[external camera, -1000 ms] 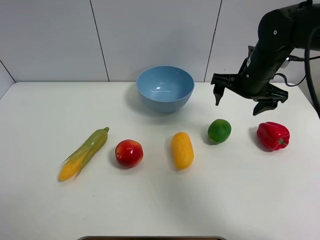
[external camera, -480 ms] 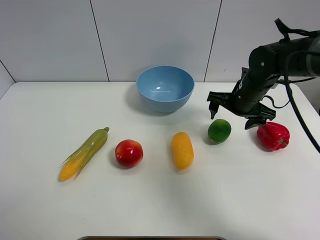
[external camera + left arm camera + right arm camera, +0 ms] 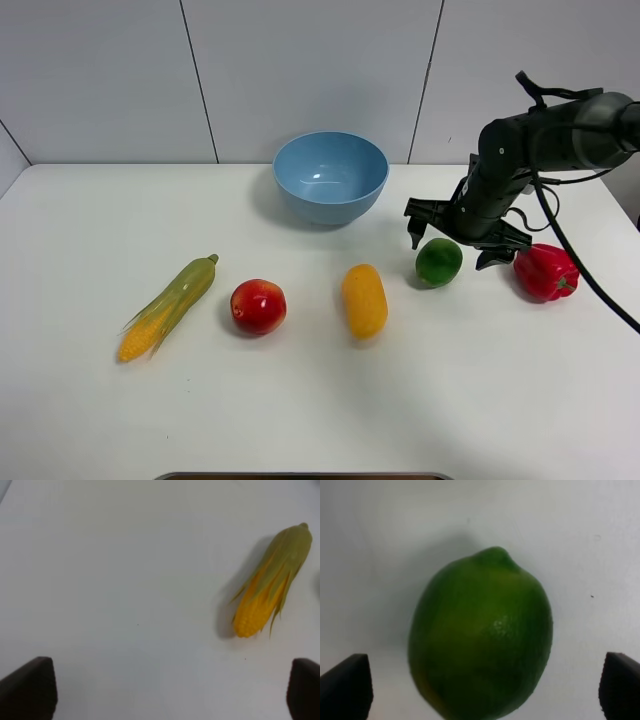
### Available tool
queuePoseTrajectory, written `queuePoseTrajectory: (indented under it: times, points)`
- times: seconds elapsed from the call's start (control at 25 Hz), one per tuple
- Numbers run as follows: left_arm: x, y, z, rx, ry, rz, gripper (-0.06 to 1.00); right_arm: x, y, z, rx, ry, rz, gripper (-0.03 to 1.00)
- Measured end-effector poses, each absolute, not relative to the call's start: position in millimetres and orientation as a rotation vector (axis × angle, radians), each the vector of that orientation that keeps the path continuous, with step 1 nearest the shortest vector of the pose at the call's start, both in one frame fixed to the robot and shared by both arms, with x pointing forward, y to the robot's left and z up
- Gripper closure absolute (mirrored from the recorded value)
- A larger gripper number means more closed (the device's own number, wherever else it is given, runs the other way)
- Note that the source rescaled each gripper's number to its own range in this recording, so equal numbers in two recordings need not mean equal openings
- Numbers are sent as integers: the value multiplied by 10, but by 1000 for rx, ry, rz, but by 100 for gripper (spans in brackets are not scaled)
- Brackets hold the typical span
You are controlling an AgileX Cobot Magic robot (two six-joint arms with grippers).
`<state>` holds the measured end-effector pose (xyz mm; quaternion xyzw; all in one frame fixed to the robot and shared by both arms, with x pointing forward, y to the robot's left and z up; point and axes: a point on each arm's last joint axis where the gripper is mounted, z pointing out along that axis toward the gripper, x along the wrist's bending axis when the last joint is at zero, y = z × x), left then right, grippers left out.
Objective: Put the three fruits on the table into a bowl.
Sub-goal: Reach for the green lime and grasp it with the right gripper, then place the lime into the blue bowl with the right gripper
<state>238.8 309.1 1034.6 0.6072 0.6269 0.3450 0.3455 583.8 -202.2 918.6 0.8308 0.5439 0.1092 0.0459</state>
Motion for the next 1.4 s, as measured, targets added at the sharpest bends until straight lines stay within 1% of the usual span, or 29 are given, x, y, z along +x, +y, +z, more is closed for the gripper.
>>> queuePoseTrajectory:
  times: [0.44,0.48,0.56,0.72,1.2,1.32,1.4]
  points:
    - [2388,3091,10346,1579,1625,897,18,5912,-2014,8823,2521,1685,300,20]
    - [2388,3091,10346,1579,1625,897,18,5912,-2014,8808,2518,1688,303,24]
    - [2388,3091,10346,1579,1625,897,18,5912,-2013,8792,2518,1688,305,38]
    - [2388,3091,10346,1579,1625,897,18,5928,-2010,8779,2507,1688,324,79]
    - [2388,3091,10346,1579,1625,897,18,5935,-2031,8783,2448,1725,312,80]
    - [2388,3091,10346,1579,1625,897,18,5937,-2036,8911,2424,1722,353,80]
    - [2388,3091,10346,1579,1625,897,18,5936,-2040,9108,2394,1709,422,80]
